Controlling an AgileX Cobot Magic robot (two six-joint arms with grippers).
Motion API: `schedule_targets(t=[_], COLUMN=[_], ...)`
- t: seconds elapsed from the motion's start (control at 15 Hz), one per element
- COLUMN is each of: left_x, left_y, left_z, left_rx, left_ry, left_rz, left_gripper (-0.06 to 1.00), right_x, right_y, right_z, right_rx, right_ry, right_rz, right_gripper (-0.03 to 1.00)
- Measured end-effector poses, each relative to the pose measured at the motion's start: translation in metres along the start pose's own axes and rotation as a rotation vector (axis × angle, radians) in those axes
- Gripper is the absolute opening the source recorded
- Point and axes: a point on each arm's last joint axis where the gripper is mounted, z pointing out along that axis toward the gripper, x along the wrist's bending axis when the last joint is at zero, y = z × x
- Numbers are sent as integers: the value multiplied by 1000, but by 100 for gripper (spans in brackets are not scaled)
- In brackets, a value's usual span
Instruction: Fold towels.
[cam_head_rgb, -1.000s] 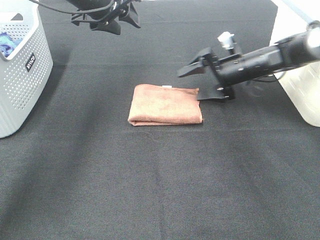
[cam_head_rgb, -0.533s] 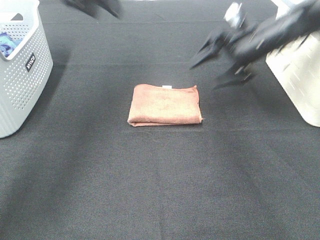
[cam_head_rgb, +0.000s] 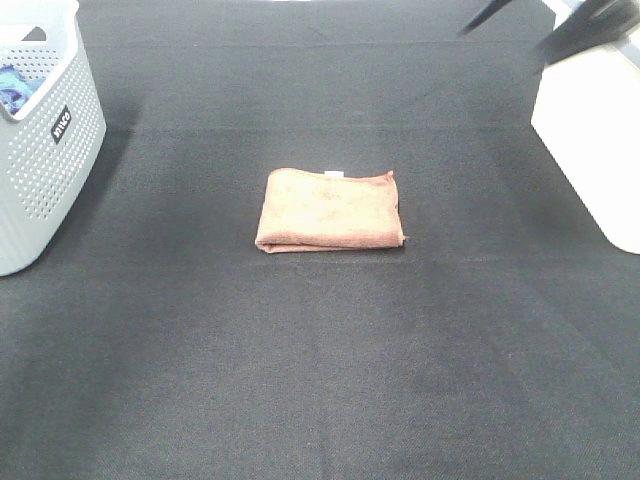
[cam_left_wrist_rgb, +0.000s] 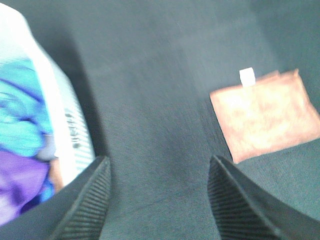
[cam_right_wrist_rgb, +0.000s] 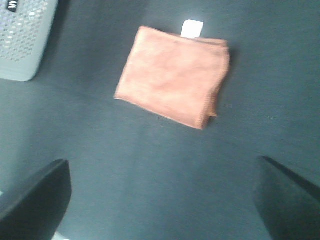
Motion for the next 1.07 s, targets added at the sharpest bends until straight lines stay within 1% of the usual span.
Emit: schedule_targets(t=[0.07, 0.13, 0.2, 0.33, 0.4, 0.47, 0.6, 0.73, 0.87, 1.0, 1.07], left_x=[1, 1, 2, 3, 4, 5, 6, 7, 8, 9, 9], left_y=[-6, -6, -15, -47, -65, -97, -145, -191, -242, -283, -303], left_z=[-13, -13, -24, -41, -47, -55, -64, -68, -74, -81, -86], left_rx=[-11, -11, -10, 33, 57, 98, 147, 163, 174, 141, 102], left_ry=[5, 5, 7, 12, 12, 14, 17, 16, 17, 15, 14], left_rz=[1, 1, -1, 0, -2, -11, -35, -43, -43, -45, -47], left_gripper=[56, 56, 56, 56, 56, 56, 56, 56, 56, 56, 56], right_x=[7, 7, 13, 28, 32, 36, 39, 39, 37, 33, 32], right_y=[-4, -4, -10, -31, -46, -73, -115, -154, -194, -236, -255], right_z=[-19, -19, -36, -70, -80, -91, -94, -91, -87, -82, -82], right_rx=[-35, -35, -65, -120, -128, -127, -103, -127, -134, -134, -152], right_ry=[-39, -39, -65, -111, -133, -166, -180, -191, -219, -264, -284], right_rz=[-18, -18, -30, -60, -72, -82, -77, -70, -75, -95, -109], right_gripper=[92, 92, 92, 92, 92, 92, 92, 92, 92, 92, 92])
